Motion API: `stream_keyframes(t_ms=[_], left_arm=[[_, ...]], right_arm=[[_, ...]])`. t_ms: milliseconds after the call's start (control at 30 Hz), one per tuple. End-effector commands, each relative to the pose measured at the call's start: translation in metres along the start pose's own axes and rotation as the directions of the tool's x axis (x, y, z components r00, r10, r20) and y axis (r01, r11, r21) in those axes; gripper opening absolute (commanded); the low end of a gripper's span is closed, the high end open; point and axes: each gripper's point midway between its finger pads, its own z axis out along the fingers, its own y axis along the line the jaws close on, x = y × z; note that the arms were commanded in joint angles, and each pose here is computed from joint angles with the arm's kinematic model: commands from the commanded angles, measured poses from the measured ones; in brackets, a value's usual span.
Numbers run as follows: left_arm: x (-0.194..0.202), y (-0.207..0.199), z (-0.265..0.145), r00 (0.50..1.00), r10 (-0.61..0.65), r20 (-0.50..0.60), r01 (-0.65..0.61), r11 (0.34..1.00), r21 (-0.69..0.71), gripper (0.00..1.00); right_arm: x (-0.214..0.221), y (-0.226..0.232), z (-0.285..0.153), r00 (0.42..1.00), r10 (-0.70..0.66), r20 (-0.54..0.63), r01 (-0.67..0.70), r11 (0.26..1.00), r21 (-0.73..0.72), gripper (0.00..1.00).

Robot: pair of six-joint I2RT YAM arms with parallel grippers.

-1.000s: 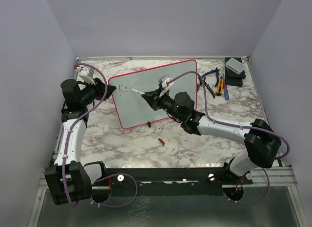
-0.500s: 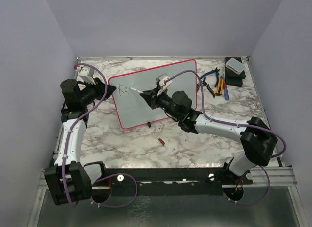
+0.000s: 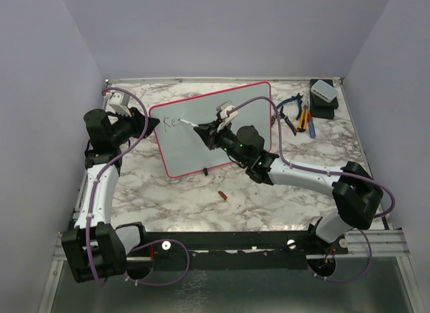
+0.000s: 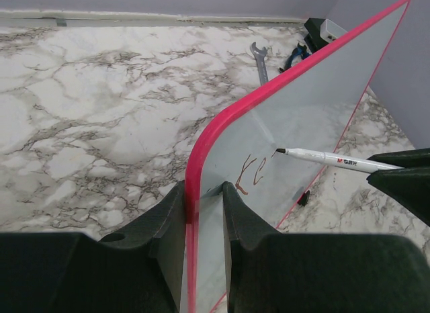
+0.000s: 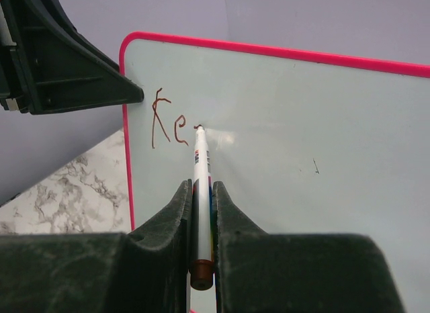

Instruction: Write a sentence on the whiteboard

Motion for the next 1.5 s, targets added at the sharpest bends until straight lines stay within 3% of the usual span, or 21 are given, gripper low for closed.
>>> stream_keyframes(t_ms=[0, 567, 1467], left_arm=[[0.011, 0.003, -0.003, 1.0, -0.019, -0.025, 0.018, 1.0, -0.017, 0.17], [0.011, 0.003, -0.003, 1.0, -0.016, -0.024, 0.016, 1.0, -0.014, 0.17], [0.01, 0.003, -0.003, 1.0, -0.014, -0.023, 0.014, 1.0, -0.016, 0.16]], right_arm=[[-0.005, -0.017, -0.003, 1.0, -0.018, 0.01, 0.017, 0.996, 0.084, 0.01], [-0.013, -0.007, 0.009, 0.999, -0.026, 0.026, 0.025, 0.999, 0.035, 0.01], [0.033, -0.005, -0.002, 0.995, -0.006, -0.095, 0.007, 1.0, 0.007, 0.01]])
